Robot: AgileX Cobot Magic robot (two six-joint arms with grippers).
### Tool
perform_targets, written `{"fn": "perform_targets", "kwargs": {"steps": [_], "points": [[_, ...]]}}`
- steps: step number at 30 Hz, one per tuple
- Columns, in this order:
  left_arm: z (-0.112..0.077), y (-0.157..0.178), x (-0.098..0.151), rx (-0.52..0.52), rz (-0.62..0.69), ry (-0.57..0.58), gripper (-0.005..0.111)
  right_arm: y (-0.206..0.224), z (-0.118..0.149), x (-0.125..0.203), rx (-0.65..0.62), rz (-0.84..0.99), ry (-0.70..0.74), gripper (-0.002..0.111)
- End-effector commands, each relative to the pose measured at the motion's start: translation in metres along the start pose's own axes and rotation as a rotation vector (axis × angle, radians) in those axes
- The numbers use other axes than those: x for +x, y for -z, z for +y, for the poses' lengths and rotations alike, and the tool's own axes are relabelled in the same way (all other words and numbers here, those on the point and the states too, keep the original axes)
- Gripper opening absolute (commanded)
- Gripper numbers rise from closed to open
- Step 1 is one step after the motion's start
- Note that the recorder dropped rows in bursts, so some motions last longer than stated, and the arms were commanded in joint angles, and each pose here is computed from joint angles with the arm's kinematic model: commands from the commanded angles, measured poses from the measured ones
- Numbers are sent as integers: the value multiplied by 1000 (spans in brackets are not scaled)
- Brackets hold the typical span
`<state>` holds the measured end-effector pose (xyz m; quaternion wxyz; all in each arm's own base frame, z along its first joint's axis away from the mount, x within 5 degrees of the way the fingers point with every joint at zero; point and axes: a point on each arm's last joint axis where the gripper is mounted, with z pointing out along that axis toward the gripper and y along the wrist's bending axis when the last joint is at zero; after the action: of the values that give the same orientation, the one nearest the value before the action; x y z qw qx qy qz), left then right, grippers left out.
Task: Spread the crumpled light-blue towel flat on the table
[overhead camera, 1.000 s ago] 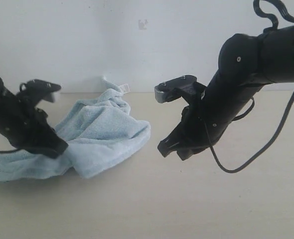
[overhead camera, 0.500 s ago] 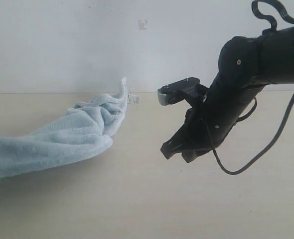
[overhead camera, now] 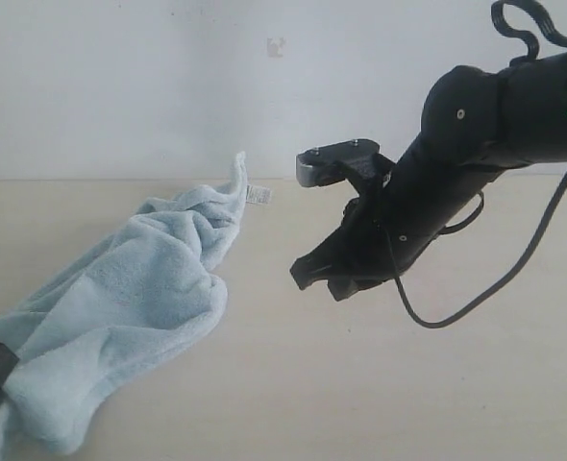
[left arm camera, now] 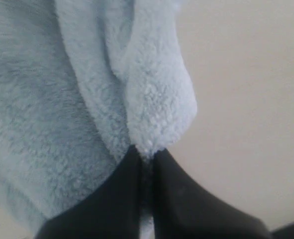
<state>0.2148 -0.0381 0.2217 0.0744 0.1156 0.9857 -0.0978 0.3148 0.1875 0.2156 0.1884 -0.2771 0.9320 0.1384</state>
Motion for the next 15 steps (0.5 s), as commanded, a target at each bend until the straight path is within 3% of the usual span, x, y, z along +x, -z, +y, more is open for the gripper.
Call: {"fn": "perform_targets", "kwargs": {"steps": [1, 5, 9, 12, 15], "points": [[-11, -15, 8, 142, -30, -47, 4, 3, 3, -4, -36, -61, -49, 0], [-19, -23, 19, 220, 55, -42, 4, 4, 13, -6, -149, -79, -47, 0], [-38, -25, 21, 290, 56, -145, 4, 4, 16, -8, -178, -104, -10, 4], [-54, -24, 24, 375, 75, -243, 4, 7, 14, -16, -151, -162, -11, 20], [-72, -21, 29, 496, 81, -363, 4, 18, 16, -38, -175, -236, -66, 44]]}}
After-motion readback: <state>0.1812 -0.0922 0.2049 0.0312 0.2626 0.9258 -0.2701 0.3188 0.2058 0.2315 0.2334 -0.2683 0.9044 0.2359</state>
